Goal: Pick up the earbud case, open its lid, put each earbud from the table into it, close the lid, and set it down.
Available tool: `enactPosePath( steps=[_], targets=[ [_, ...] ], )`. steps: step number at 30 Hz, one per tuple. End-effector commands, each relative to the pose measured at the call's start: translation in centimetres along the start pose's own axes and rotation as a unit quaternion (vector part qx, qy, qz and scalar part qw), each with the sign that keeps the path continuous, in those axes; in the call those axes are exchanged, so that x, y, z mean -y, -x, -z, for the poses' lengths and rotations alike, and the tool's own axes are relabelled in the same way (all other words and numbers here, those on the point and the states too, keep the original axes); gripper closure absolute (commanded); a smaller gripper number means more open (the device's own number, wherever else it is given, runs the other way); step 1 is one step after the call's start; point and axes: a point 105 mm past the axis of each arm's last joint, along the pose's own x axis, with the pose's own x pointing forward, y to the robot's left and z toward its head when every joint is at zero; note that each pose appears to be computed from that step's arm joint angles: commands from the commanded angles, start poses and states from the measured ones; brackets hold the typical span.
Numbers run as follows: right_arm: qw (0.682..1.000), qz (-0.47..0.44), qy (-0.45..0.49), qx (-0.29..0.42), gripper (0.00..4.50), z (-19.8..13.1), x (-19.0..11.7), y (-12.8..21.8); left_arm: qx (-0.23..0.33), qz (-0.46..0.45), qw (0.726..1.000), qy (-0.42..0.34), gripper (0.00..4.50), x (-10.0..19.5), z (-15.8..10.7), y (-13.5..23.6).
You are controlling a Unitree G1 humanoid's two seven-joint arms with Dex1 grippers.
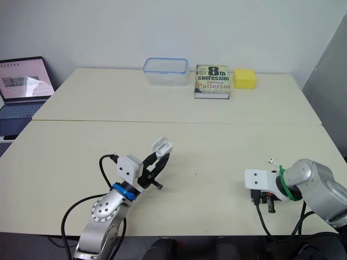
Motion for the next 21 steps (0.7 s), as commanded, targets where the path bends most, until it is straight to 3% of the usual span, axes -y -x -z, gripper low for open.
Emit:
enactPosePath(
  steps=[1,6,10,13,16,21],
  targets=[
    [1.000,-0.004,-0.007,-0.002,4.08,0.3,-0.1,0.0,0.018,0.006,1.000,-0.013,3.70,0.1,-0.9,-0.2],
    [0.998,0.021,0.002,0.054,4.08,-1.6,1.1,2.3,0.027,0.005,1.000,-0.007,3.70,0.0,-1.1,-0.4],
    [0.979,0.042,-0.009,0.201,4.08,-6.6,2.1,4.8,0.047,0.005,0.999,0.007,3.70,0.1,-1.7,-0.8],
    [0.926,0.062,-0.029,0.371,4.08,-11.9,2.9,6.4,0.064,0.006,0.998,0.013,3.70,0.2,-2.4,-1.3],
    [0.872,0.081,-0.046,0.481,4.08,-15.4,3.3,7.1,0.072,0.008,0.997,0.013,3.70,0.4,-2.7,-1.6],
    [0.802,0.074,-0.115,0.582,4.08,-19.5,4.0,6.1,0.078,0.013,0.997,0.011,3.70,0.6,-2.9,-1.9]
  ],
)
